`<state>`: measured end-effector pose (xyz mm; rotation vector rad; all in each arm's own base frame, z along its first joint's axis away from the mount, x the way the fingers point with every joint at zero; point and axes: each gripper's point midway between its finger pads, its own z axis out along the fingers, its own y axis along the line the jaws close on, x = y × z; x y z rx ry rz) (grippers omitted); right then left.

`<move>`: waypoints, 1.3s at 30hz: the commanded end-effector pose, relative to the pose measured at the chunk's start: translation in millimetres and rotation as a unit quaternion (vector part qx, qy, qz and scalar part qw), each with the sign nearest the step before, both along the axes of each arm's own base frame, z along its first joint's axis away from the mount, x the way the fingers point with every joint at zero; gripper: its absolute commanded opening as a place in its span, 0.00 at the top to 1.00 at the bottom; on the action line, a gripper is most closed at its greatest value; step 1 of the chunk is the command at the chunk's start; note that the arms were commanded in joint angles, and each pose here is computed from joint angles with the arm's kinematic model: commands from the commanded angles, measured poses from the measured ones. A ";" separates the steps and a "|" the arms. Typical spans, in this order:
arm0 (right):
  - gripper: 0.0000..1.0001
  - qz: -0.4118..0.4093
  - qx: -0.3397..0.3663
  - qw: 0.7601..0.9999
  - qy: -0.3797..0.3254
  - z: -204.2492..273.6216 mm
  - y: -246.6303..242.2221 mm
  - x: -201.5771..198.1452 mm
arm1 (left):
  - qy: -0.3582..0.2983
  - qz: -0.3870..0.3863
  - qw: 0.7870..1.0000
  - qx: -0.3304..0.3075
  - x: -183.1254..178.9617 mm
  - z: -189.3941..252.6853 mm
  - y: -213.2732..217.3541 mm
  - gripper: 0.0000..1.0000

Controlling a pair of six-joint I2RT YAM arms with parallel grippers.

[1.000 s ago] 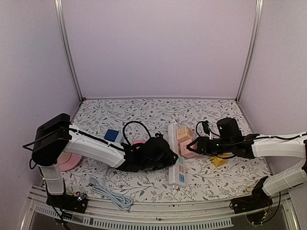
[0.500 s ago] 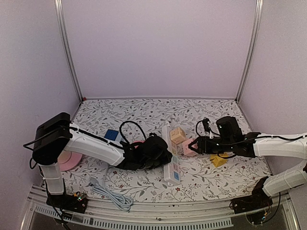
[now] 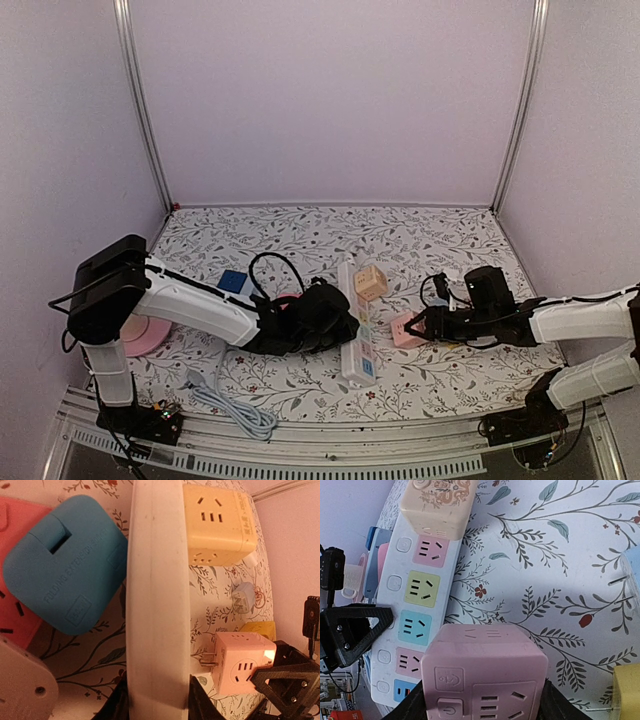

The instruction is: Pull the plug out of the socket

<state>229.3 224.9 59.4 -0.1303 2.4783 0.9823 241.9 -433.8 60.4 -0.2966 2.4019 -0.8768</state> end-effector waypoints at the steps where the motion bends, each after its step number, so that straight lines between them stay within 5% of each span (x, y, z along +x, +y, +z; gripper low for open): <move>1: 0.83 0.006 0.021 1.000 -0.006 2.8 2.0 -4.5 | -0.001 0.012 0.997 0.080 3.3 -30.2 32.6 1.00; 14: 0.33 -0.037 -0.055 0.998 -0.011 -8.1 -24.6 1.0 | -0.002 0.007 0.997 0.078 3.5 -28.5 29.3 1.00; 24: 0.10 -0.064 -0.106 0.992 -0.023 -9.3 -42.7 7.4 | -0.005 0.003 0.997 0.078 5.2 -26.7 26.3 1.00; 39: 0.02 -0.061 -0.080 0.993 -0.060 31.9 -31.9 19.4 | -0.009 -0.010 0.997 0.072 4.1 -26.5 20.6 1.00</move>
